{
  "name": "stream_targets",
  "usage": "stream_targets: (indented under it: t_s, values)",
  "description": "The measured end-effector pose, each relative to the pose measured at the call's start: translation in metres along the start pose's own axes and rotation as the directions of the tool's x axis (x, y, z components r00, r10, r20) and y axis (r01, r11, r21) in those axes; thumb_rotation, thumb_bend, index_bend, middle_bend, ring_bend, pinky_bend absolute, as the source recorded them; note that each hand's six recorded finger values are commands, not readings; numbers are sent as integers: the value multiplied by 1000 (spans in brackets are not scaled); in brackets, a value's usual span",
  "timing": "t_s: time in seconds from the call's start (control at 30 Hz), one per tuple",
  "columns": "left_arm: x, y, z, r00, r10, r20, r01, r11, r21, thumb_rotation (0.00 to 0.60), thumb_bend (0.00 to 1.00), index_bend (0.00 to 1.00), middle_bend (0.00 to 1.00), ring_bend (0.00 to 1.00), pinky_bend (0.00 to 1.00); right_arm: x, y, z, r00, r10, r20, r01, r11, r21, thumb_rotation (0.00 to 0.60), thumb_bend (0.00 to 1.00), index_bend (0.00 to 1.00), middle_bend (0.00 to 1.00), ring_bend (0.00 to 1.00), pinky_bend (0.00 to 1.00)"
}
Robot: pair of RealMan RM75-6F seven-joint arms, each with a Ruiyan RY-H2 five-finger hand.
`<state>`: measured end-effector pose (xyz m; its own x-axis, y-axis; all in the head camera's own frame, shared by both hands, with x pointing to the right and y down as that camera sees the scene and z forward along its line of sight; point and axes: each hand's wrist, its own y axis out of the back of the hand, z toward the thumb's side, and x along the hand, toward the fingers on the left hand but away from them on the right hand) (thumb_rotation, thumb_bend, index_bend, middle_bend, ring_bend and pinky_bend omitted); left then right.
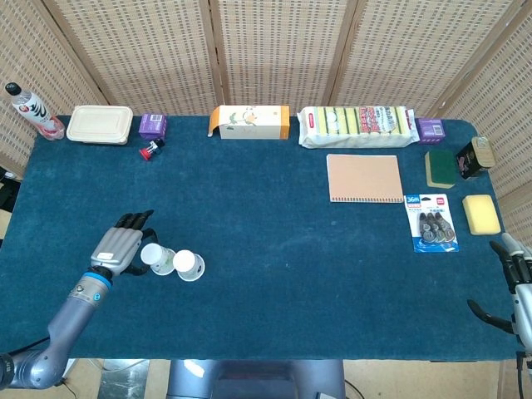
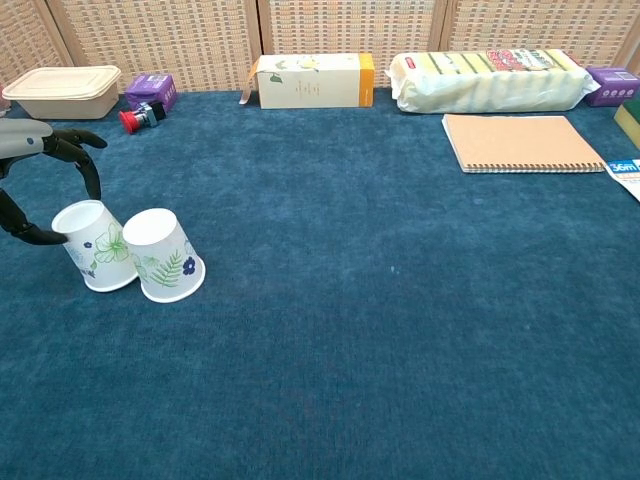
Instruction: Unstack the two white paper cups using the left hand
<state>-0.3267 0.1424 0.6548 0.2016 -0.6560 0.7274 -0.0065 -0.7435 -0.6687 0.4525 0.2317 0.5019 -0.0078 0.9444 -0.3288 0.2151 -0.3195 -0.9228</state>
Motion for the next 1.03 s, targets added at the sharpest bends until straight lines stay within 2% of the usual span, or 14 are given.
stream_targets:
  t_s: [0.03, 0.2, 0.27, 0.53, 0.73, 0.83, 1.03]
  values:
    - [0, 0, 0, 1000, -2, 0, 2, 1000, 0, 600, 220, 355, 0, 0, 0, 0, 0, 0, 1000, 1, 0, -1, 1000, 0, 600, 228, 35, 0, 0, 0]
    - [-1, 0, 0, 1000, -8, -2, 8, 1000, -5, 600, 151, 64, 0, 0, 0, 0, 0, 1, 1000, 0, -1, 0, 1000, 1, 600, 228, 35, 0, 0, 0]
    - [-1, 0, 0, 1000, -7, -2, 7, 1000, -8, 600, 136, 8, 0, 0, 0, 0, 0, 0, 1000, -1, -1, 1, 1000, 0, 600, 228, 35, 0, 0, 0]
    - [-11, 8, -3, 1000, 20, 11, -19, 999, -36, 600, 123, 0, 0, 0, 0, 0, 0, 0, 1000, 0, -2, 0, 1000, 1, 600, 228, 35, 0, 0, 0]
    - [-29, 21, -18, 994, 109, 7, -108, 993, -41, 600, 124, 0, 0, 0, 0, 0, -1, 1, 1000, 3, -1, -3, 1000, 2, 600, 228, 35, 0, 0, 0]
    - [-41, 28, -33, 982, 188, -31, -188, 982, -18, 600, 123, 0, 0, 0, 0, 0, -3, 2, 1000, 9, -1, -9, 1000, 4, 600, 228, 35, 0, 0, 0]
    - [-79, 27, -68, 929, 349, -127, -352, 936, -5, 600, 123, 0, 0, 0, 0, 0, -4, 3, 1000, 6, -1, -6, 1000, 8, 600, 228, 35, 0, 0, 0]
